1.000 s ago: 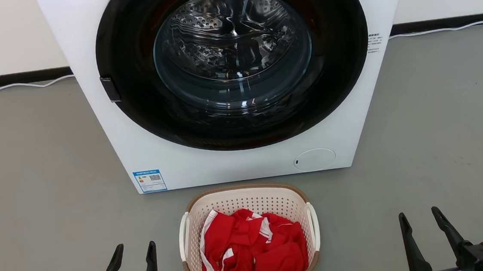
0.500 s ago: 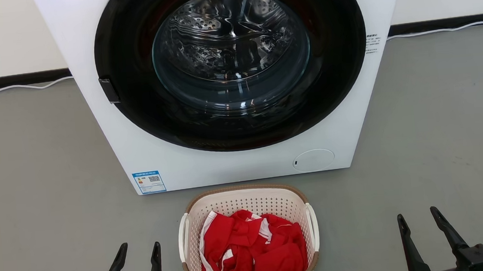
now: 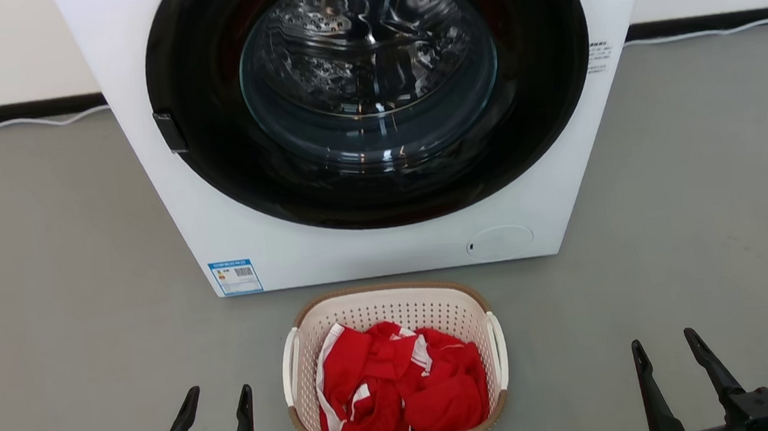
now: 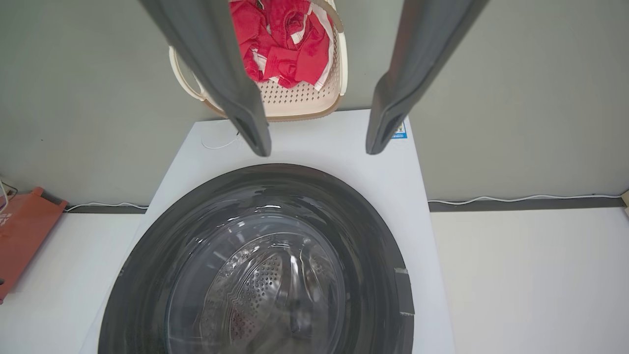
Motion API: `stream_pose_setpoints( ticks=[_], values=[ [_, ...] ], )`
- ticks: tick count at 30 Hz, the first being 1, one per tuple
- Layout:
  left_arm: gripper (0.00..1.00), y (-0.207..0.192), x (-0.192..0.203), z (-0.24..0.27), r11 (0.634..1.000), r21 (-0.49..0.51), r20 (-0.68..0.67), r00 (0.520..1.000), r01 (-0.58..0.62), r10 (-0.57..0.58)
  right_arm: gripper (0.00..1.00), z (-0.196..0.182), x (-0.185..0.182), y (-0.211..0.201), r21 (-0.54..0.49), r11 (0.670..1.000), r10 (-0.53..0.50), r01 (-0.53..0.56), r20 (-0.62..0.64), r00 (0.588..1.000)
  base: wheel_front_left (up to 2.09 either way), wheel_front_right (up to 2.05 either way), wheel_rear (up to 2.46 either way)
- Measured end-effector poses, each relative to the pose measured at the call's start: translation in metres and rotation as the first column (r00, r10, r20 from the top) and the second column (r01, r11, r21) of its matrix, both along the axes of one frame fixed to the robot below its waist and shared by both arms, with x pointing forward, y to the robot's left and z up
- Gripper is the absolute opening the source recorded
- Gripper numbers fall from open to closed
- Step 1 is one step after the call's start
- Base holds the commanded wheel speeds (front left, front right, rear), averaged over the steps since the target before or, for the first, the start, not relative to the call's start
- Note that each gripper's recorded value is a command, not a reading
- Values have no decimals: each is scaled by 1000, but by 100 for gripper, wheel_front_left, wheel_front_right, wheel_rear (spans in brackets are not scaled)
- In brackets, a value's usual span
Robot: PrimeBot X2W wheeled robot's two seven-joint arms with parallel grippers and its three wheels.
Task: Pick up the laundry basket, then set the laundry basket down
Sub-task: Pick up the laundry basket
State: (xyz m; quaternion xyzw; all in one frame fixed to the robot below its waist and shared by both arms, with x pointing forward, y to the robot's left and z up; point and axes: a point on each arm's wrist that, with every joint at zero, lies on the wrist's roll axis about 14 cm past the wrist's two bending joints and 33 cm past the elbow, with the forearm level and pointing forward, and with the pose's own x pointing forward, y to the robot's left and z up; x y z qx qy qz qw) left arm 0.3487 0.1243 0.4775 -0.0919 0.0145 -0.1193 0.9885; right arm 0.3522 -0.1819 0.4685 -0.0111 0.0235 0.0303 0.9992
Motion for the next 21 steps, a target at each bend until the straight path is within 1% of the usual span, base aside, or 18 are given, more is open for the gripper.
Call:
stream_pose_setpoints(
  ticks=[8,21],
  values=[
    [100,-2,10,-17,1000,6,-52,999,8,-7,100,-14,13,1,22,1000,-3,4,-43,999,0,0,0],
    [100,-9,66,-39,999,14,-79,996,30,-29,100,-42,65,12,61,998,27,-22,-94,995,0,0,0]
  ],
)
